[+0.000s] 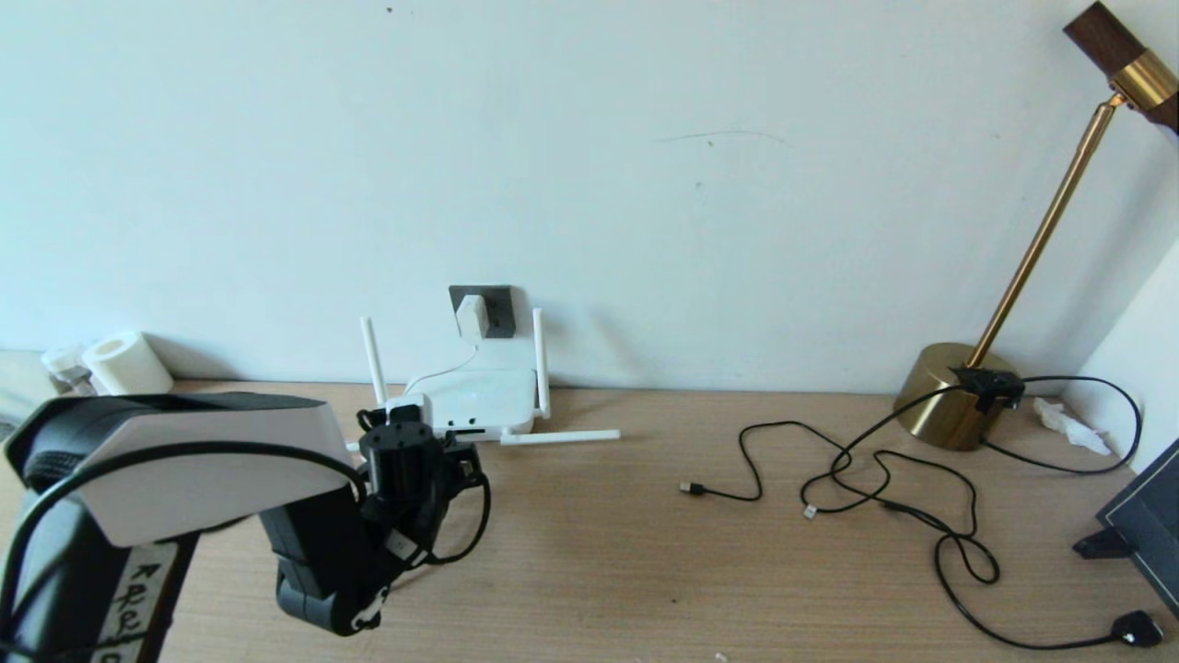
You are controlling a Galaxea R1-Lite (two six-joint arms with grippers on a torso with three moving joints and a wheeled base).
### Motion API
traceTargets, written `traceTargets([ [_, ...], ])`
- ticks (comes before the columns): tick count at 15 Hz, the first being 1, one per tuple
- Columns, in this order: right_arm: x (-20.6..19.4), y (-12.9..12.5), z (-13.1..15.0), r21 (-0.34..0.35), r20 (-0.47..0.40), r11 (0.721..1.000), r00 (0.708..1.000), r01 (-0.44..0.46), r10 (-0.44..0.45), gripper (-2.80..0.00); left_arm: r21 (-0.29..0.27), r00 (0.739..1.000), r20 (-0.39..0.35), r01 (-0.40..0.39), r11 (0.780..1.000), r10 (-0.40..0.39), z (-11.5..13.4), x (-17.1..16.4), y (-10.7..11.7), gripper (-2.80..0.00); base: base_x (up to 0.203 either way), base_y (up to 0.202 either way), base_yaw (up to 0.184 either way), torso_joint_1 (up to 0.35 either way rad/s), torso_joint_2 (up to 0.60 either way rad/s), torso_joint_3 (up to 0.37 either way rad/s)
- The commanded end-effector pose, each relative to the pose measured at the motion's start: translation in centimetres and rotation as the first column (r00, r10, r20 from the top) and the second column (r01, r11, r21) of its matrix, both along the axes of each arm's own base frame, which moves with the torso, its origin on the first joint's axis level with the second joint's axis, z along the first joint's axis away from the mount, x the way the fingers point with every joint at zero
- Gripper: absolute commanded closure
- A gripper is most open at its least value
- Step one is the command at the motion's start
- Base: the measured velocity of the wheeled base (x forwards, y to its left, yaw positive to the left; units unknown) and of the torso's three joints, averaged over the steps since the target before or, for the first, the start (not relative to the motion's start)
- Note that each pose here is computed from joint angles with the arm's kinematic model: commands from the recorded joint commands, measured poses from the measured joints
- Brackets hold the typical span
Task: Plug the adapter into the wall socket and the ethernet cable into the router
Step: Plug cable into router interface
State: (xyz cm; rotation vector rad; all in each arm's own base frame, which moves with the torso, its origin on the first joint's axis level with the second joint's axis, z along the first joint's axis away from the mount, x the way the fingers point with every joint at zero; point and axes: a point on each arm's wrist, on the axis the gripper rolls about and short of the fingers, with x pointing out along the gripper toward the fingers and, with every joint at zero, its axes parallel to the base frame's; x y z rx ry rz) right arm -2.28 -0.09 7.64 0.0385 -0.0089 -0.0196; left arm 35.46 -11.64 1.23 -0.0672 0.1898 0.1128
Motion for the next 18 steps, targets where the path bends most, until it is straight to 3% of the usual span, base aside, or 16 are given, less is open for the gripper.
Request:
traceTargets([
  [1, 0.0, 0.0, 0.0, 0.0, -0.001, 1.0, 1.0, 0.0, 0.0, -2.8, -0.003, 1.0, 0.005, -0.001, 1.0, 0.001, 0.1, 0.0, 0.0, 0.0, 0.0, 0.0, 0.0, 0.0, 0.0, 0.0],
  [18, 0.0, 0.0, 0.0, 0.0, 0.001, 1.0, 1.0, 0.0, 0.0, -2.8, -0.021, 0.998, -0.005, 0.055, 0.998, -0.055, 0.0, 0.3, 1.2, 0.0, 0.0, 0.0, 0.0, 0.0, 0.0, 0.0],
])
